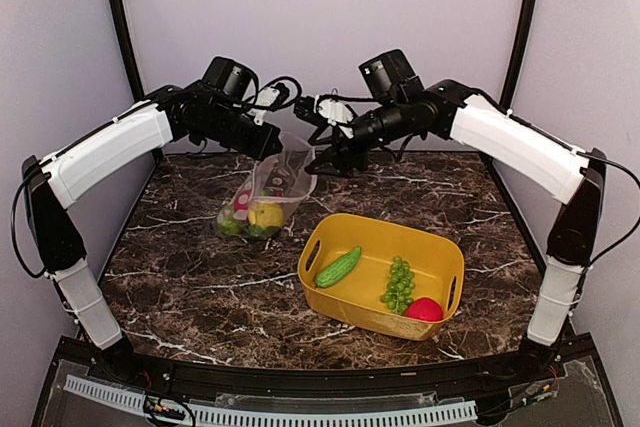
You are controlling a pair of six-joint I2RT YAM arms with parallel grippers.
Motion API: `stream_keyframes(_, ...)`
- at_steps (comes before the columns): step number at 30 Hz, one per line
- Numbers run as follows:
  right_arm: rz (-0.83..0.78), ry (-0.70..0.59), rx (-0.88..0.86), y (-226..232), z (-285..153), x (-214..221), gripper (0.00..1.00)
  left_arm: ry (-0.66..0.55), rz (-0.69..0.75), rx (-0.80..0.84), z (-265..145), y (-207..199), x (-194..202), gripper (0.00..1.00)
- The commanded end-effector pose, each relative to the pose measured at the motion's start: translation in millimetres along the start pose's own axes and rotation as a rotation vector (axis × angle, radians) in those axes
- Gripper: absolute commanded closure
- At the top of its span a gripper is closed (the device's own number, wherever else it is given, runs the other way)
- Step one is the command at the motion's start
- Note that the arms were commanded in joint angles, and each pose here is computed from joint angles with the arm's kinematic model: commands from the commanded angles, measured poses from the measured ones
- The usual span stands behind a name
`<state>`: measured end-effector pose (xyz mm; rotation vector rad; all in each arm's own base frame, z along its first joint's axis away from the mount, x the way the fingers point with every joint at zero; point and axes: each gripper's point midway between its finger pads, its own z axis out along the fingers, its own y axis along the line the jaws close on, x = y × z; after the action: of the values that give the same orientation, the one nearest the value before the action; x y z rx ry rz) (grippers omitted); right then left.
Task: Place the food in the zip-top bag and seal the zipper
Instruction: Place the fake fruit in the zipper food storage bag, then adjust the zipper food storage bag at the center of the board.
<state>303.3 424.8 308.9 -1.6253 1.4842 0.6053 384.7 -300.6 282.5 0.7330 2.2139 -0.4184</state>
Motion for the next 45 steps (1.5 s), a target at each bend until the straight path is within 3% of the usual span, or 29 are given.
stream_keyframes(1, -0.097, -0.024, -0.186, 43, -4, 1, 0.39, -0.05, 0.0, 0.008, -17, 0, -10, 0.99)
stream_keyframes(16, -0.235, 0.097, -0.109, 52, 72, 8, 0.45, -0.038, 0.007, 0.018, -18, -1, -7, 0.99)
stream_keyframes(19, -0.224, 0.104, -0.092, 47, 83, 8, 0.58, -0.031, 0.009, 0.016, -18, 0, -5, 0.99)
stream_keyframes(25, -0.205, 0.048, -0.056, 35, 87, -18, 0.99, 0.002, 0.013, -0.01, -11, 7, 3, 0.99)
stream_keyframes(30, -0.187, -0.158, -0.109, 45, 39, -85, 1.0, 0.032, 0.065, -0.066, -15, 18, 5, 0.99)
stream_keyframes(32, -0.177, -0.208, -0.132, 48, 26, -98, 1.0, 0.031, 0.115, -0.158, -30, 33, -5, 0.99)
stream_keyframes(35, -0.159, -0.191, -0.121, 40, 34, -88, 1.0, -0.037, 0.135, -0.268, -45, 56, -21, 0.99)
stream_keyframes(42, -0.137, -0.155, -0.116, 38, 44, -70, 1.0, -0.032, 0.159, -0.268, -40, 59, -30, 0.99)
stream_keyframes(43, -0.134, -0.154, -0.111, 37, 42, -70, 0.95, -0.031, 0.161, -0.26, -37, 58, -30, 0.99)
stream_keyframes(45, -0.135, -0.152, -0.097, 36, 34, -73, 0.75, -0.016, 0.165, -0.247, -30, 57, -25, 0.99)
